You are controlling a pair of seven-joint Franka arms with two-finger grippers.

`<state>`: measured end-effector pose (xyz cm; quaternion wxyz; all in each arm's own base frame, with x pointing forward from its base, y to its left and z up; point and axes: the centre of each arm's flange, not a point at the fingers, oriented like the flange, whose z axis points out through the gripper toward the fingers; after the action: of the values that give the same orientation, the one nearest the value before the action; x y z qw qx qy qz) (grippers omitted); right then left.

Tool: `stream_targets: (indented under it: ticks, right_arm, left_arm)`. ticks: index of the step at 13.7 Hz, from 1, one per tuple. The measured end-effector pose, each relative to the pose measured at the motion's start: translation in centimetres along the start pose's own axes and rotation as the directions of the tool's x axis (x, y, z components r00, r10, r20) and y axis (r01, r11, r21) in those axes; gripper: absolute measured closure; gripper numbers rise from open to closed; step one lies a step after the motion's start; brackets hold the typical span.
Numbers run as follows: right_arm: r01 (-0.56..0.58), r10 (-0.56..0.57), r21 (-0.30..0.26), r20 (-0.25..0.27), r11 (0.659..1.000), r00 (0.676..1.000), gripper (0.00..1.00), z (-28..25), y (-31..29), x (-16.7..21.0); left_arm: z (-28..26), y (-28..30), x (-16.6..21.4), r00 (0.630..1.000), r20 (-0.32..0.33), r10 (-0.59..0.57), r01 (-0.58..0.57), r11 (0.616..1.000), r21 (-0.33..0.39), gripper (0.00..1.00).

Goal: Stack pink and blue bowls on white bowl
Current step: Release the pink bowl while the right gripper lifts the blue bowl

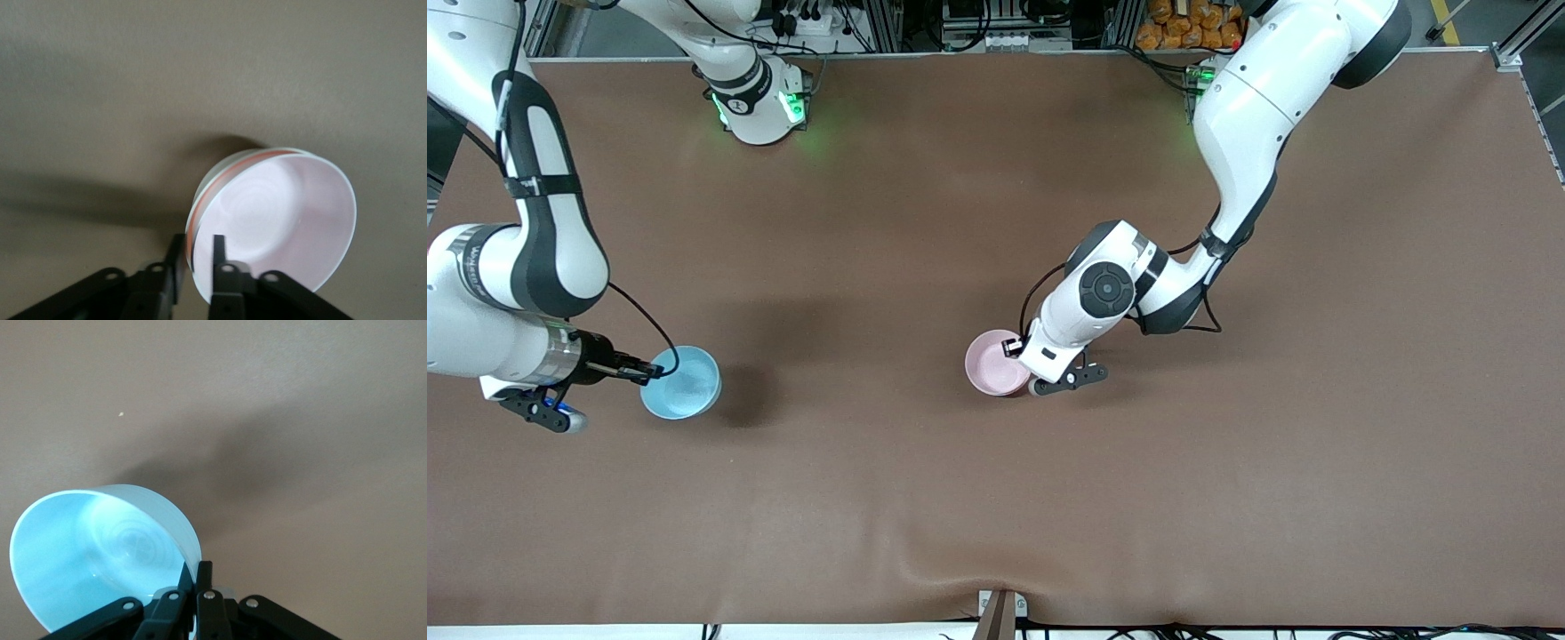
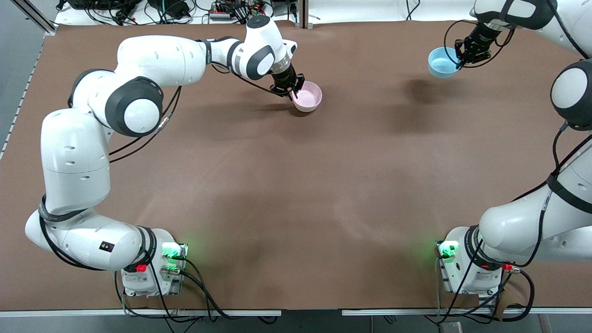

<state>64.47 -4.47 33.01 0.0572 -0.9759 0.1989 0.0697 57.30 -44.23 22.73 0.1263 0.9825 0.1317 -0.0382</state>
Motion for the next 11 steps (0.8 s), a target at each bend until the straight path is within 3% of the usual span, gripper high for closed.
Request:
stream_targets:
  ticks: [3,6,8,11]
  right_arm:
    - [-0.032,0.032,-0.005,-0.003,0.999,0.999,0.97,-0.1,-3.1,-1.2]
    - [-0.05,0.05,0.022,0.0,0.999,0.999,0.97,-0.3,-5.2,-1.9]
    - [-0.048,0.048,0.063,0.005,0.997,0.999,0.97,-1.0,-6.8,-2.3]
    - [0.018,-0.017,0.084,-0.011,0.996,1.0,0.97,-2.1,-11.9,-4.3]
  left_arm:
    - [-3.1,1.1,1.1,0.998,-0.06,0.017,-0.019,0.999,-0.028,0.36]
    - [-13.9,0.5,3.2,0.99,-0.14,0.007,-0.008,1.0,-0.004,0.05]
    - [-23.3,-1.3,3.3,0.983,-0.182,-0.009,0.017,0.999,0.041,0.0]
    - [-34.7,-5.3,1.9,0.971,-0.219,0.093,-0.064,0.989,0.136,0.0]
